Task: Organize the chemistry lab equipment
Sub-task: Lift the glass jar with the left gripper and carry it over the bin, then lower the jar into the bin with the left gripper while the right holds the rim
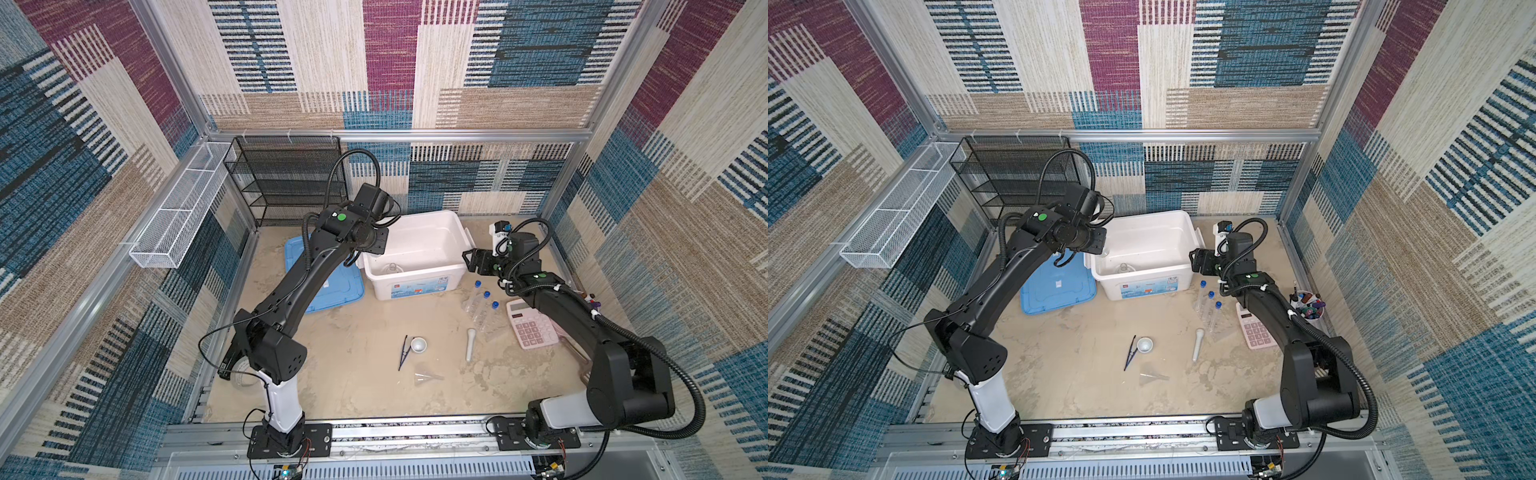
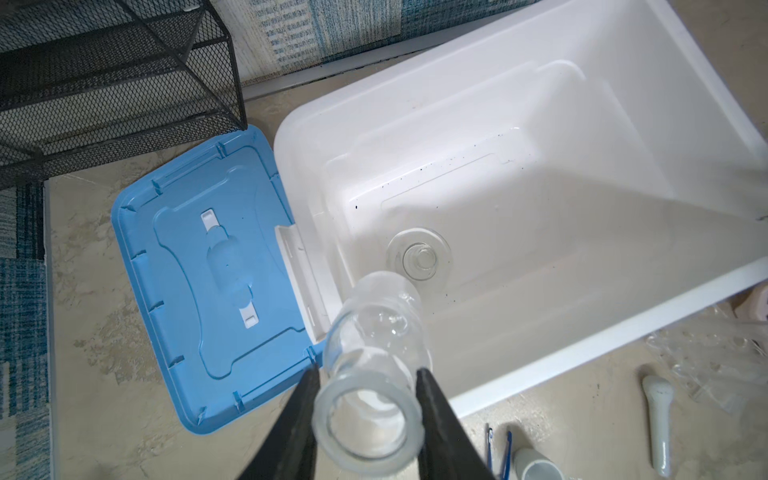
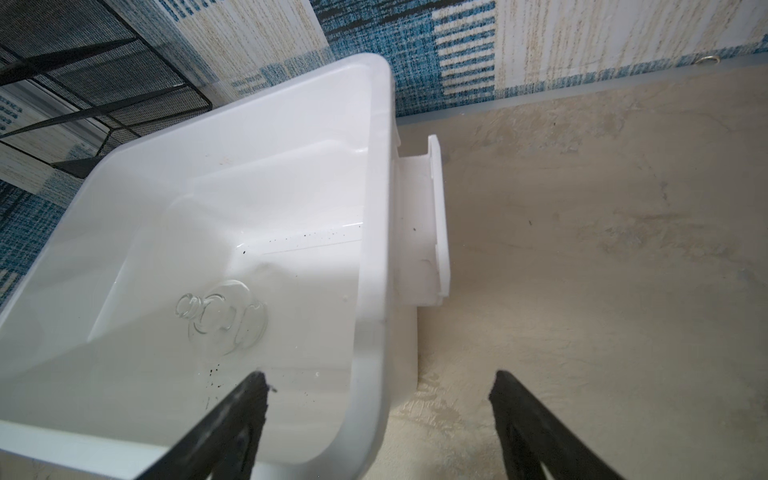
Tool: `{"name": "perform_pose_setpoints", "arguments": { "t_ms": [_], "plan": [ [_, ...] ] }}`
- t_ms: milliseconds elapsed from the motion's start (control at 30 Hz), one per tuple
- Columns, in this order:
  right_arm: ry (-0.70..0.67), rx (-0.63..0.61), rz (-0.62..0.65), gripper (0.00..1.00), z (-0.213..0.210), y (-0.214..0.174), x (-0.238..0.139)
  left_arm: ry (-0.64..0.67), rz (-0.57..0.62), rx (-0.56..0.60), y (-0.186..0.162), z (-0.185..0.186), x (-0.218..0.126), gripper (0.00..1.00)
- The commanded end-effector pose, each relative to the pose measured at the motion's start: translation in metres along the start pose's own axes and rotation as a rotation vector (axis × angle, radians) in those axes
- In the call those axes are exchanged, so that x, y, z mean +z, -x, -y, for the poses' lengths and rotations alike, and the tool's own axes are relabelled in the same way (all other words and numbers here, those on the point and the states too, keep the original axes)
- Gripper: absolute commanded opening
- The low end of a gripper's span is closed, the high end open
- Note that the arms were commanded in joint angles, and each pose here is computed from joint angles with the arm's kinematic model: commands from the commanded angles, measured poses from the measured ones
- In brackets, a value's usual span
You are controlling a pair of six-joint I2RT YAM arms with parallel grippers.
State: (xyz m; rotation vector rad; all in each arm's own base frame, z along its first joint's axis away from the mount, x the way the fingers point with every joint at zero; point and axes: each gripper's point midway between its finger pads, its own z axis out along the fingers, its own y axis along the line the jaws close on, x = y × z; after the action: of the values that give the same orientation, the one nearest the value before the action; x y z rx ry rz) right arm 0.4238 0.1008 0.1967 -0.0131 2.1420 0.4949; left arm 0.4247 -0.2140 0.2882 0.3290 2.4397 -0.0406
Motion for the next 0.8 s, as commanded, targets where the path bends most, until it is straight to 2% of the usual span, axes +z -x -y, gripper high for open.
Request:
{"name": "perform_pose_setpoints", "arguments": {
  "t_ms": [0, 133, 367, 767],
  "plan": [
    [0.021, -0.007, 0.027, 0.86, -0.005, 0.007, -0.003, -0.014, 0.022, 0.043, 0.017, 0.004, 0.010, 0.35],
    [0.016, -0.016, 0.031, 0.86, -0.006, 0.008, -0.006, -0.014, -0.009, 0.070, 0.024, 0.009, 0.038, 0.35],
    [0.009, -0.022, 0.028, 0.86, -0.005, 0.007, -0.008, -0.016, -0.081, 0.098, 0.014, 0.017, 0.084, 0.34],
    [-0.002, -0.020, 0.022, 0.86, -0.003, 0.006, -0.009, 0.012, -0.144, 0.143, 0.000, 0.022, 0.136, 0.33]
  ]
}}
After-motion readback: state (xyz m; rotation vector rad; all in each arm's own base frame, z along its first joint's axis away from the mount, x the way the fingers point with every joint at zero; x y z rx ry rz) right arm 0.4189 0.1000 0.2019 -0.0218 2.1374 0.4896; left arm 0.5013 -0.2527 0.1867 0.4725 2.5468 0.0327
